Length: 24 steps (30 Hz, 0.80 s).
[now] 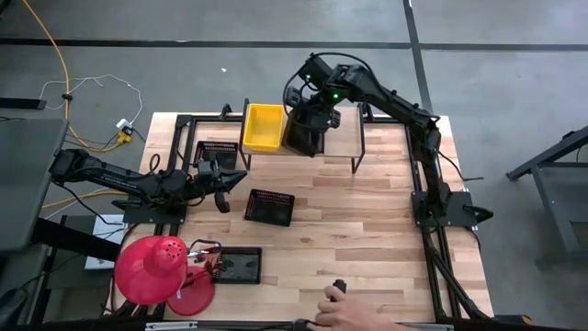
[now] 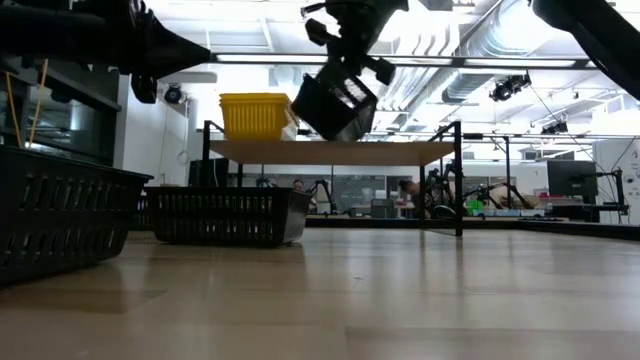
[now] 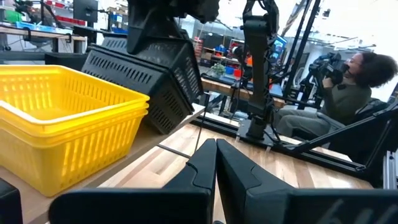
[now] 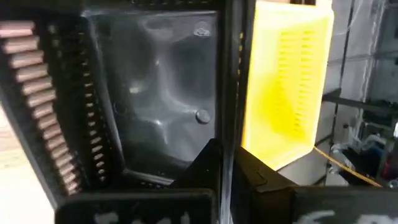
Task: Stack baskets on shelf by color
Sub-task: Stack the black bin on the black bin on the shelf
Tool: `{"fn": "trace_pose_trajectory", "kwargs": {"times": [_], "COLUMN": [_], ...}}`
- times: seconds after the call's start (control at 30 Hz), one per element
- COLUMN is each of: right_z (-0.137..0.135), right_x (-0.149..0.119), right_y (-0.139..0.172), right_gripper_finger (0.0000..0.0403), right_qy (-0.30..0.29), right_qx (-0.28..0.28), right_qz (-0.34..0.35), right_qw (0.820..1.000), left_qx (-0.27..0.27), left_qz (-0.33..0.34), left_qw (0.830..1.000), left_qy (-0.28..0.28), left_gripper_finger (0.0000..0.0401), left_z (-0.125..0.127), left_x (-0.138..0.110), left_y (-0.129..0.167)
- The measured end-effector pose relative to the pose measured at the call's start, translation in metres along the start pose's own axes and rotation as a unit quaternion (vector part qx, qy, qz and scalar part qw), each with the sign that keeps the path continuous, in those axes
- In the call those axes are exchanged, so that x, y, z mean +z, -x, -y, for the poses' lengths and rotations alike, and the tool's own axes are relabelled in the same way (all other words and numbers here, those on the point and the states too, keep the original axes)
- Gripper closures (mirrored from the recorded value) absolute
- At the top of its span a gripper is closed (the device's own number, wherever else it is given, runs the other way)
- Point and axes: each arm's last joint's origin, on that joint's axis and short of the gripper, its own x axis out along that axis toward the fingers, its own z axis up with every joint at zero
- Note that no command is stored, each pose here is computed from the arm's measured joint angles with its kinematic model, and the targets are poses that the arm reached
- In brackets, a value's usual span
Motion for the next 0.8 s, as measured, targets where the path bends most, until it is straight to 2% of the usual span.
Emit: {"fn": "trace_pose_trajectory", "kwargs": {"times": [0.3, 0.8], "right_z": [0.0014, 0.0015], "right_x": [-0.0015, -0.0017], "right_y": [0.0001, 0.0001], "right_gripper_finger": [0.0403, 0.0402], "right_qy": [-0.015, -0.088], "right_qx": [-0.005, -0.007], "right_qz": [-0.013, -0.015], "right_qw": [1.0, 0.996], "left_qx": [0.001, 0.001], "left_qz": [-0.004, -0.004], "left_qw": [1.0, 1.0], "left_qy": [-0.002, -0.002], "left_gripper_finger": [0.0401, 0.0401], "left_z": [-0.0002, -0.0001], "left_x": [-0.0008, -0.0008], "left_y": [0.0, 0.0]}}
